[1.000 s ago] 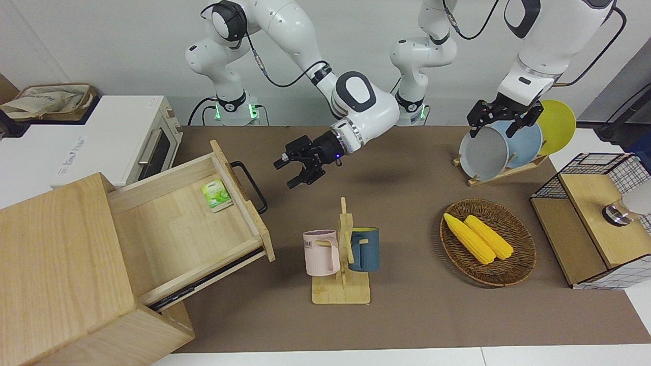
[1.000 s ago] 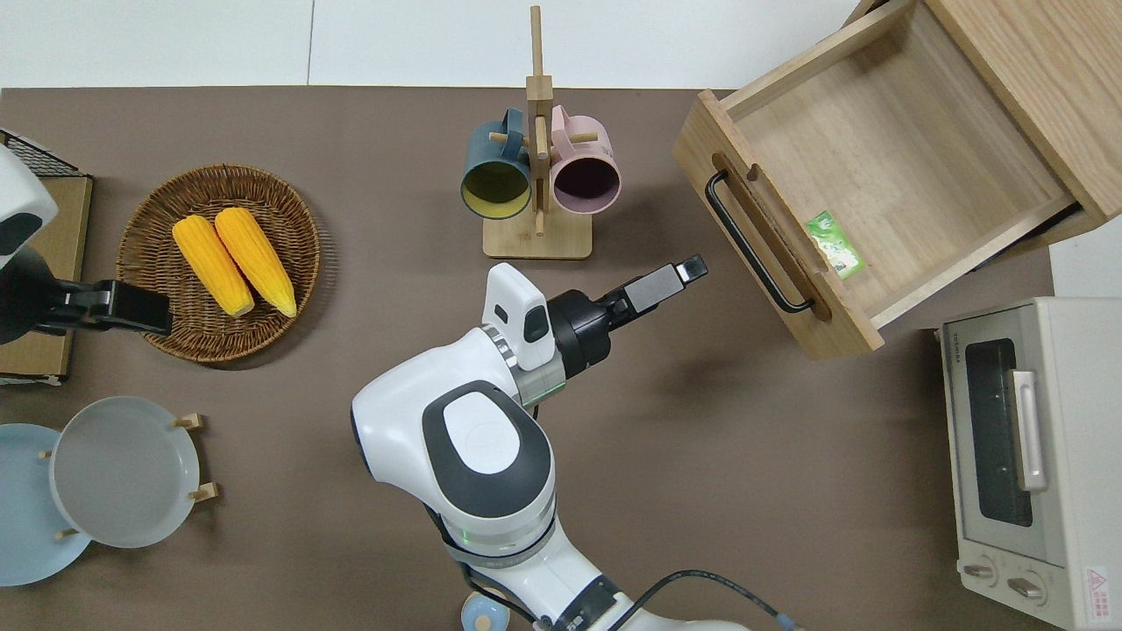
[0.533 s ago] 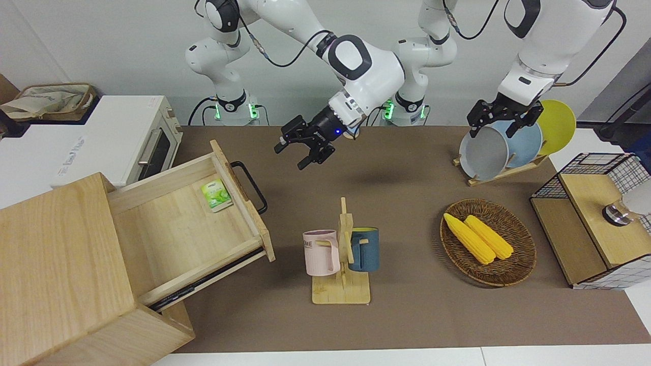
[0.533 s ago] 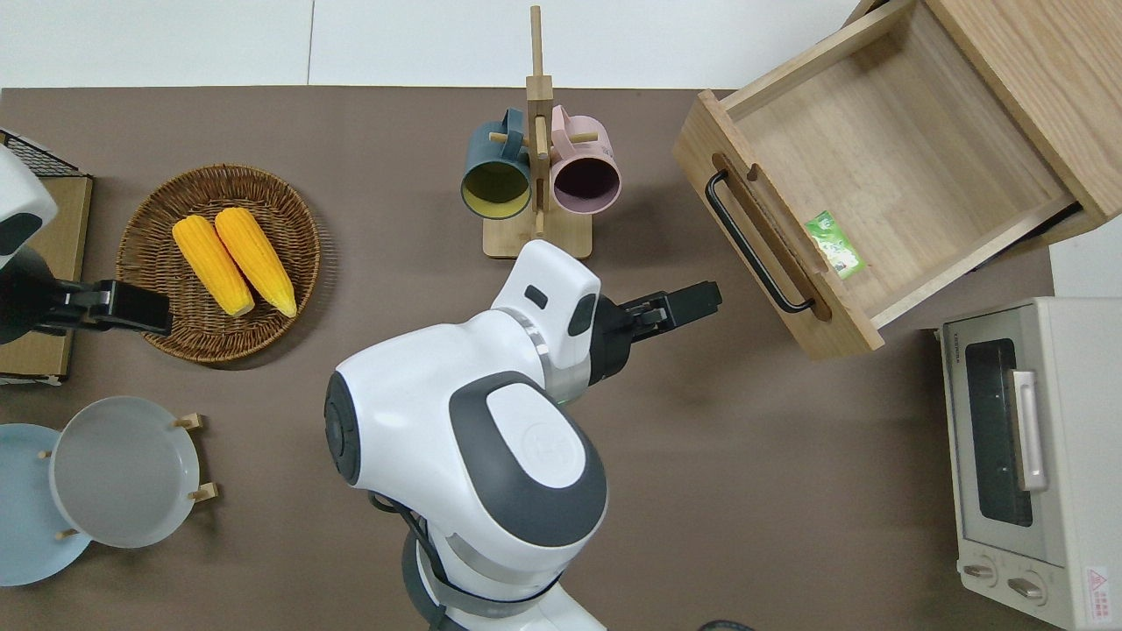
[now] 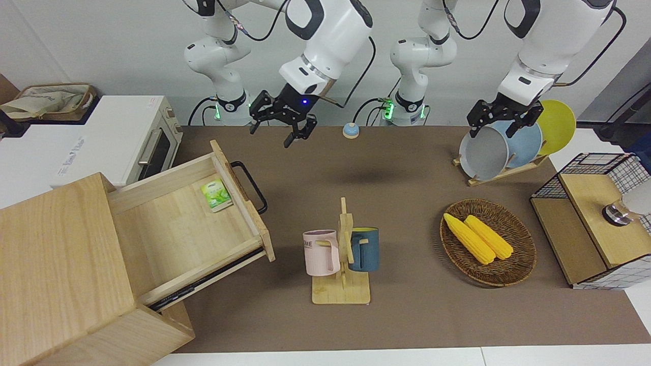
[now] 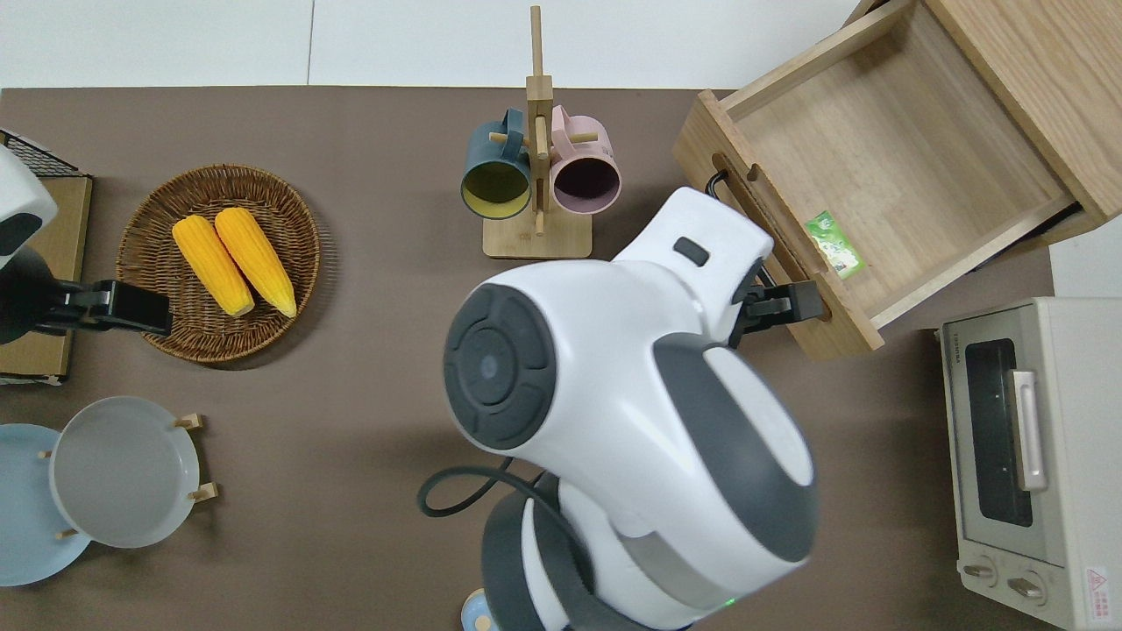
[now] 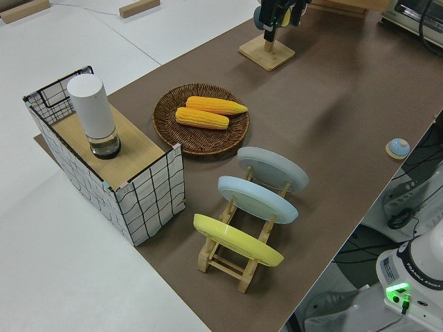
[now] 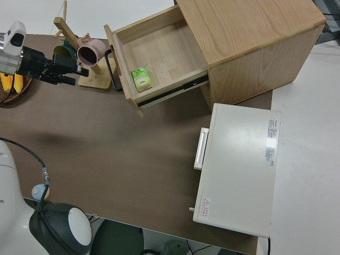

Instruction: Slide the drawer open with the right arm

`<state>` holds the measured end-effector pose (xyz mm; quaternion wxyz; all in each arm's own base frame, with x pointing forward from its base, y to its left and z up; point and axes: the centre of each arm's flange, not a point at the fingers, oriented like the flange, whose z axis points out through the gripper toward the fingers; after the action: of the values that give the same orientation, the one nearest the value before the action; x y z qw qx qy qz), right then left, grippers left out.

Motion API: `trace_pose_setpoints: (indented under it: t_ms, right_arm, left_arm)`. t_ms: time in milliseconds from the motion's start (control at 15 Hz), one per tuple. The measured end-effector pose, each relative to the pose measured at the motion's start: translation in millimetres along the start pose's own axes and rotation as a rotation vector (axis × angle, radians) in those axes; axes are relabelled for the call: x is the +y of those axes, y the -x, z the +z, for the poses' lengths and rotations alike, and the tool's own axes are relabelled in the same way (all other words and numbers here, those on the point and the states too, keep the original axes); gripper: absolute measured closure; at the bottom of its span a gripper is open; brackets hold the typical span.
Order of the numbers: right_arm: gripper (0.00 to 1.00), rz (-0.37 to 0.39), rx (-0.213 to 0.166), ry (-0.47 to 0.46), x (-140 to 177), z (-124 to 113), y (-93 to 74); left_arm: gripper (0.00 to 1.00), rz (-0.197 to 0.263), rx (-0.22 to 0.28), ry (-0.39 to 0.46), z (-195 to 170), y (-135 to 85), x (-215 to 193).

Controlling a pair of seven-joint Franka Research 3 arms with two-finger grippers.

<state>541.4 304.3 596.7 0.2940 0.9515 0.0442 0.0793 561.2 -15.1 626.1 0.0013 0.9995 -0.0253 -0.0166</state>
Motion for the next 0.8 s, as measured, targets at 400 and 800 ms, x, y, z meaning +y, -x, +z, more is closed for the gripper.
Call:
trace_pose_setpoints:
  t_ms: [400, 800]
  right_arm:
    - [0.01, 0.069, -0.056, -0.215, 89.2, 0.5, -2.2]
    - [0.01, 0.150, -0.127, -0.481, 182.7, 46.7, -15.8]
  left_arm:
    - [0.00, 0.000, 0.000, 0.000, 0.0, 0.0, 0.0]
    - [0.00, 0.000, 0.000, 0.000, 0.0, 0.0, 0.0]
